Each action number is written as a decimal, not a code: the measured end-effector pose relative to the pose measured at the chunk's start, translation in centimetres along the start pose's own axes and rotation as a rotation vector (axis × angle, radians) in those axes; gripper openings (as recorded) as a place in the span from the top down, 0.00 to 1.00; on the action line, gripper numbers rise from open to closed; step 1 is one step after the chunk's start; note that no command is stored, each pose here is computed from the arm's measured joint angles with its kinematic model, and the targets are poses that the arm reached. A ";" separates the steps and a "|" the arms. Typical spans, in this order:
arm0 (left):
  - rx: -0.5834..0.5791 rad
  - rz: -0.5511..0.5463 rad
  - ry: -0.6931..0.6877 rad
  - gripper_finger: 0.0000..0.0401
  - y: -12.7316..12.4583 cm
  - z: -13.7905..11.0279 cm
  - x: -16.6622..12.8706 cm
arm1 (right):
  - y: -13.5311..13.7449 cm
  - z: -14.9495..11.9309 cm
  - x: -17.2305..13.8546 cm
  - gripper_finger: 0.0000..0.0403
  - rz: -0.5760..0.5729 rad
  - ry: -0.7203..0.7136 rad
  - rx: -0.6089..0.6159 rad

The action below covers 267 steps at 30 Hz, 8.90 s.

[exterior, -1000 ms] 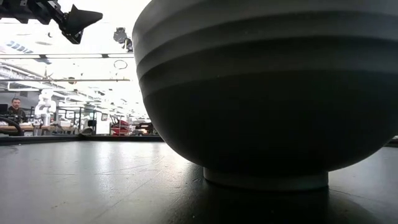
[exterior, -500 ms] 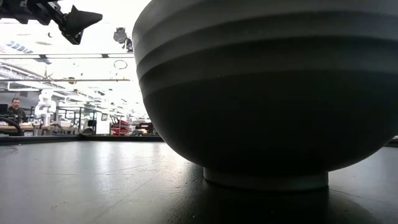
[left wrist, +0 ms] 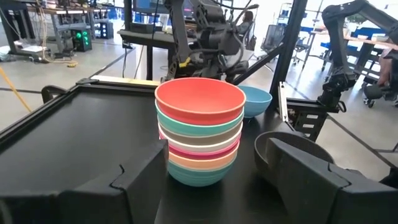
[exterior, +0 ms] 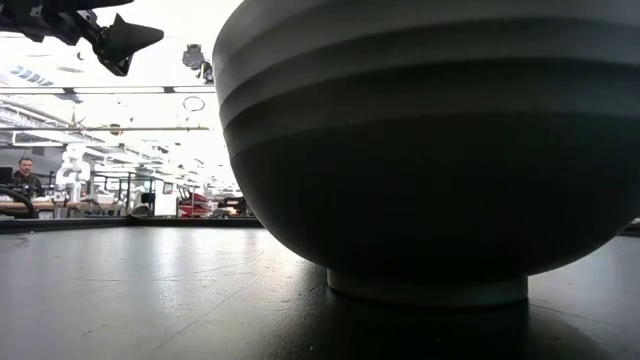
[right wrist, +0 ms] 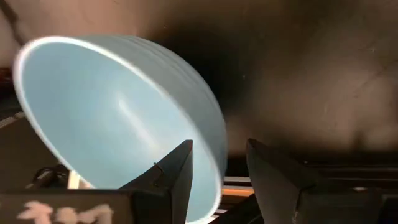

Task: Nest bowls inside each other
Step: Stack the blue bowl on top of the red bowl, then stack the black bowl on top of the blue bowl

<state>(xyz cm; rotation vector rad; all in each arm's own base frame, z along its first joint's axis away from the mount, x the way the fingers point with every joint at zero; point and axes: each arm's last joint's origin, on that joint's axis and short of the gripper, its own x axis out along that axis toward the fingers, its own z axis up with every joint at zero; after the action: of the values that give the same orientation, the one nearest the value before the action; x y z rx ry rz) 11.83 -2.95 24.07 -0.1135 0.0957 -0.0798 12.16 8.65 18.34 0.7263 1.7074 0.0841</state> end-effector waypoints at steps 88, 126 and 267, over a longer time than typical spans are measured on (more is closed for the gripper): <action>0.058 -0.011 0.128 0.32 0.1 -1.2 0.0 | 7.8 19.6 -26.0 1.00 -0.271 -0.467 -0.324; 0.071 -0.060 0.150 0.32 0.0 -1.4 0.0 | 7.2 23.1 -22.9 0.81 -0.225 -0.348 -0.282; 0.015 -0.008 0.584 0.32 -1.5 8.7 16.3 | 2.5 2.3 -3.7 0.55 -0.253 -1.329 -0.726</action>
<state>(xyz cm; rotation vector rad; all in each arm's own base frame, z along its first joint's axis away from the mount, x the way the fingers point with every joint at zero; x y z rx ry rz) 28.77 -4.82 31.37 -0.0723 0.6776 -0.1202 15.62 7.99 21.94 -0.0681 0.3897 0.0216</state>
